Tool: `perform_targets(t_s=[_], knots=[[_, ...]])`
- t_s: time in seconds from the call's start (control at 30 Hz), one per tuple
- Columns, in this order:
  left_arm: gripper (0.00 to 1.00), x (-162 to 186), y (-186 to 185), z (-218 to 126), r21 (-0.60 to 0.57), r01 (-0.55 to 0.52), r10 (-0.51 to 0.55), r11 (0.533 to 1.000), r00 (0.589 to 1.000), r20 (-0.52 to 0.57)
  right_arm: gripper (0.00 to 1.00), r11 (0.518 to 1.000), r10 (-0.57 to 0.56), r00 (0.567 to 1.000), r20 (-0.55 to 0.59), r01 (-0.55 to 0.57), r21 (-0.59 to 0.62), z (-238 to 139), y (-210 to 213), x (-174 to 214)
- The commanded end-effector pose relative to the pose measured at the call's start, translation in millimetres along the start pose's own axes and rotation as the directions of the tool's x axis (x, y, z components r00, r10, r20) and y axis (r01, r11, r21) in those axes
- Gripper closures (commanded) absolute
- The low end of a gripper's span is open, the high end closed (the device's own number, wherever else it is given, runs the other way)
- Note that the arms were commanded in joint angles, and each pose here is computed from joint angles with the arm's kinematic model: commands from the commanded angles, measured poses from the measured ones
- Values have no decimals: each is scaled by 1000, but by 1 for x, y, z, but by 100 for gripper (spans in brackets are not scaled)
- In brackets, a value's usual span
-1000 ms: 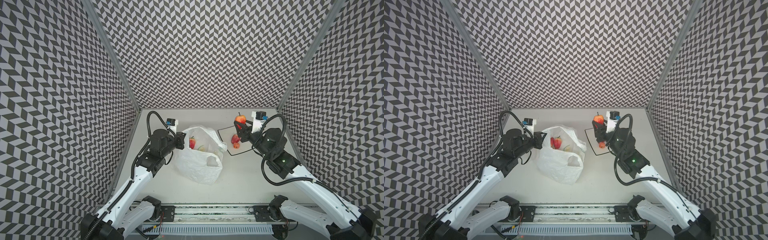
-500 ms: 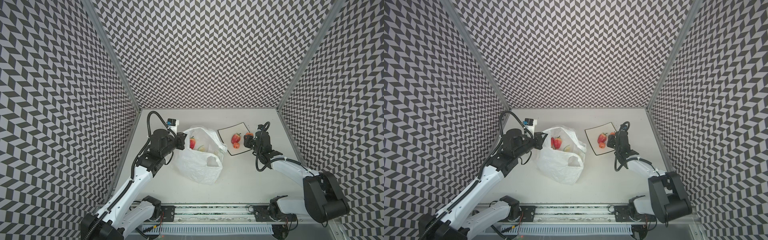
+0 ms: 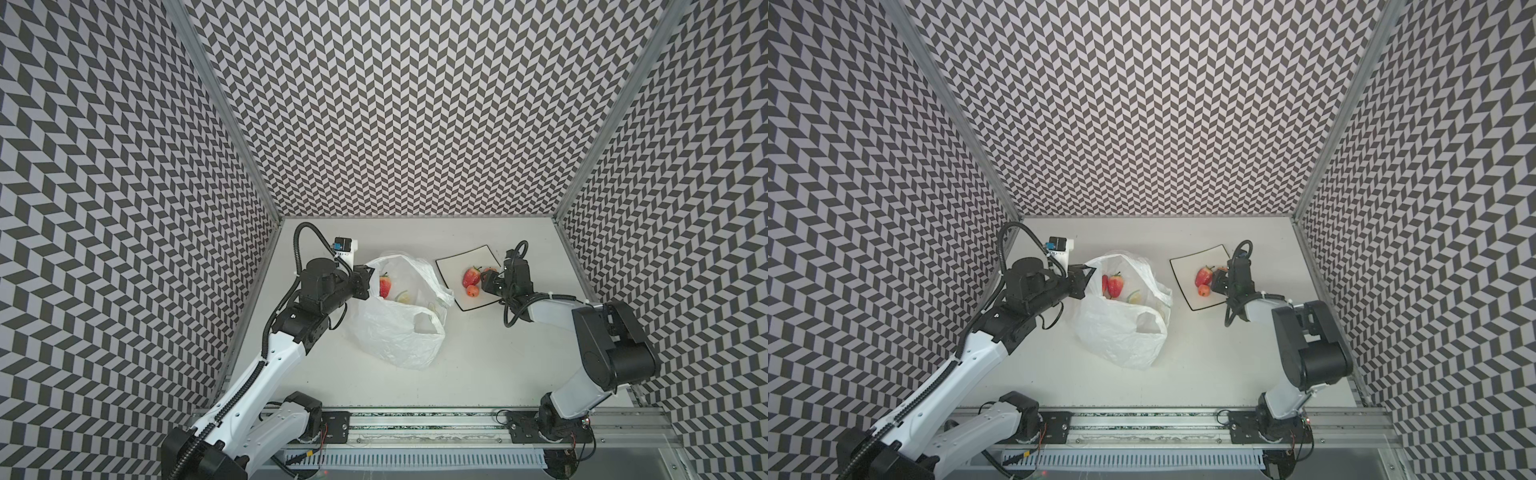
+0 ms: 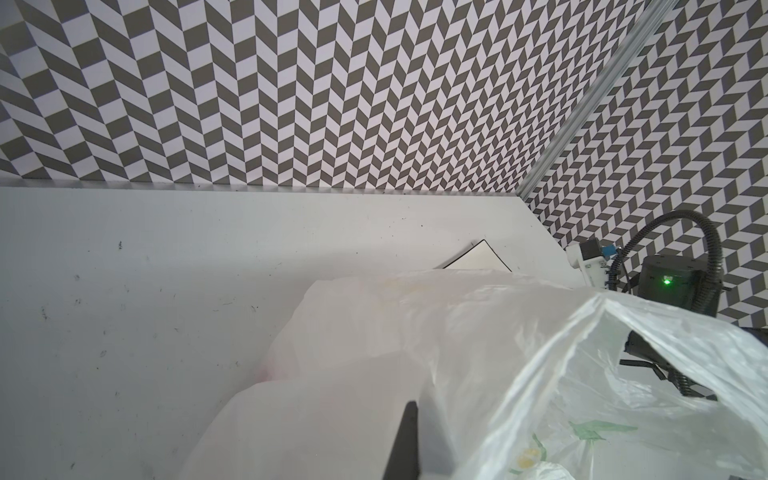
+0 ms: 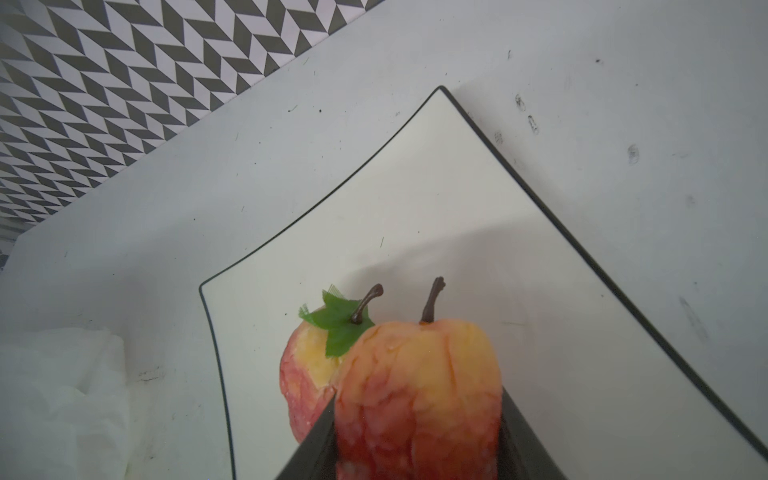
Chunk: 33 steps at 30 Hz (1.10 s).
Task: Take the fake fruits out of the plastic bag
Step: 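Carry the apple out of the bag to the white plate with the right gripper, then lower the apple onto the plate and open the right gripper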
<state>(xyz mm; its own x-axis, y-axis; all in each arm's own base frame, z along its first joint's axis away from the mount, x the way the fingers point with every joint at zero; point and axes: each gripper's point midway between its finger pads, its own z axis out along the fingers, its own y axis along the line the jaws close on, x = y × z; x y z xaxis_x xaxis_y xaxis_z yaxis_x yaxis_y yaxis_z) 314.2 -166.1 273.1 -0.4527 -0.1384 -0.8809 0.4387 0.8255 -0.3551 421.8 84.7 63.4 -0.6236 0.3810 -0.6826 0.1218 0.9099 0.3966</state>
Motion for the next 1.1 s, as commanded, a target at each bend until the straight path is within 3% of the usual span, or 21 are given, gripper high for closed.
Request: perform_targets(t_s=[0.0, 0.37, 0.57, 0.7, 0.83, 0.9, 1.07], knots=[[100, -15, -4, -5, 13, -1, 0, 1000, 999, 48, 67, 999, 11, 999, 35, -9, -52, 7, 12, -13], [100, -20, -4, -2, 8, -4, 4, 1000, 999, 52, 35, 999, -12, 997, 77, 16, -52, -11, 16, -33], [100, -21, -5, -1, 12, -8, 7, 1000, 999, 54, 35, 995, -47, 988, 146, 59, -76, -52, 28, -61], [100, -23, -5, 0, 14, -9, 8, 1000, 998, 54, 43, 968, -101, 969, 225, 148, -202, -95, 64, -84], [100, -23, -6, 0, 19, -10, 9, 1000, 999, 52, 51, 877, -206, 912, 355, 333, -346, -149, 126, -89], [100, -23, -6, 0, 18, -12, 11, 1000, 999, 53, 53, 799, -258, 866, 428, 440, -409, -180, 161, -83], [100, -23, -7, -1, 17, -16, 15, 1000, 999, 50, 56, 554, -337, 683, 648, 701, -450, -263, 236, -55]])
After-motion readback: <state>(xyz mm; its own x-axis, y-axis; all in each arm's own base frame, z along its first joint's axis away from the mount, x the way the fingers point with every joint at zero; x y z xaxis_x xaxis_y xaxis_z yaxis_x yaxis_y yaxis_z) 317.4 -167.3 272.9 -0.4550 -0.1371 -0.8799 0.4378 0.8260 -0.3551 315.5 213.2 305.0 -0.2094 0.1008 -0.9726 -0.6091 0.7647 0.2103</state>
